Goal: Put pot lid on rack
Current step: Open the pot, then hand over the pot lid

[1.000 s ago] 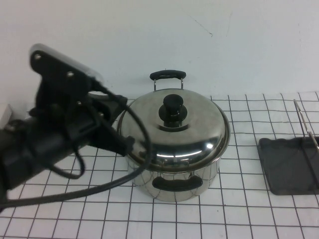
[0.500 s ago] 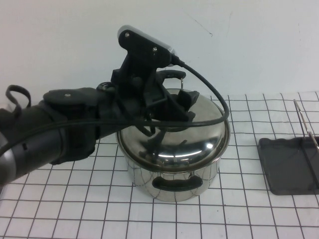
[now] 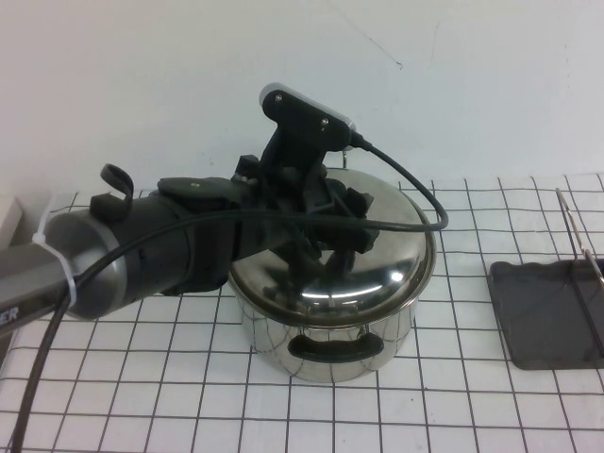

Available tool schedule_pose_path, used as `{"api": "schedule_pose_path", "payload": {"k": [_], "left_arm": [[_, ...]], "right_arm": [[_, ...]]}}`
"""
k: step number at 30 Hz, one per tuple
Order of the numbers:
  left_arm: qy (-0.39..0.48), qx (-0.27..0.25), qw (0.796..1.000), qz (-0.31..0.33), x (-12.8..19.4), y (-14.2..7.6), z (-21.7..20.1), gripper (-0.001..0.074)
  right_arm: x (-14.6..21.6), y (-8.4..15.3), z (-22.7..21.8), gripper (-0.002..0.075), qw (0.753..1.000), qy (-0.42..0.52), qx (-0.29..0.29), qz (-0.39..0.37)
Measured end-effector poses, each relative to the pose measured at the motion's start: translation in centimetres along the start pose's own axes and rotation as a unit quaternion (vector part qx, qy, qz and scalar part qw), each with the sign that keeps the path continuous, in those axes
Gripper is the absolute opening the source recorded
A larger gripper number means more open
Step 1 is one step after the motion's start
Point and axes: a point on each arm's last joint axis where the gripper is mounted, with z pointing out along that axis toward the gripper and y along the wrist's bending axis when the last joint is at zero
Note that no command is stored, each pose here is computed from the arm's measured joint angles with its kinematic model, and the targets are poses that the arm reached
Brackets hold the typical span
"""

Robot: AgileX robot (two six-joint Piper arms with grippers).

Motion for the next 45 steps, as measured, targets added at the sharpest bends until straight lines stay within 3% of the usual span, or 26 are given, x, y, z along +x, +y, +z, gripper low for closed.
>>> {"api": "schedule_pose_path", "payload": {"k": [3,4,12,20,28,31,35,40,45], "left_arm": [[0.001,-0.004,1.0,0.0,0.0,0.1,0.1,0.033],[0.001,-0.004,1.0,0.0,0.0,0.1,0.1,0.0318],[-0.008,-0.006,0.999,0.032,-0.5,0.1,-0.5,0.0317],[-0.077,-0.005,0.996,0.042,-4.4,0.0,-4.5,0.0317],[-0.156,0.111,0.98,0.045,-7.8,-2.2,-7.6,0.0317],[-0.151,0.14,0.979,-0.01,-7.9,-2.5,-7.7,0.0317],[-0.138,0.149,0.974,-0.096,-7.9,-2.5,-7.7,0.0317],[-0.13,0.156,0.967,-0.151,-8.0,-2.5,-7.7,0.0317],[-0.125,0.174,0.961,-0.174,-8.0,-2.7,-7.8,0.0317]], "right_arm": [[0.0,0.0,0.0,-0.0002,1.0,0.0,0.0,0.0],[0.0,0.0,0.0,-0.0002,1.0,0.0,0.0,-0.001],[-0.1,0.0,0.0,-0.0002,1.0,-0.007,0.002,-0.003],[-1.7,0.9,-0.6,-0.0002,0.998,-0.034,-0.009,-0.048],[-4.1,2.6,-0.8,0.0002,0.998,-0.044,-0.038,-0.007],[-5.4,3.4,-0.4,0.0048,0.998,-0.036,-0.049,0.0],[-7.9,4.8,0.3,0.0179,0.997,-0.033,-0.066,-0.005],[-11.3,6.8,1.9,0.0342,0.994,-0.026,-0.102,-0.004],[-14.1,8.8,4.2,0.0397,0.983,-0.016,-0.18,0.001]]}}
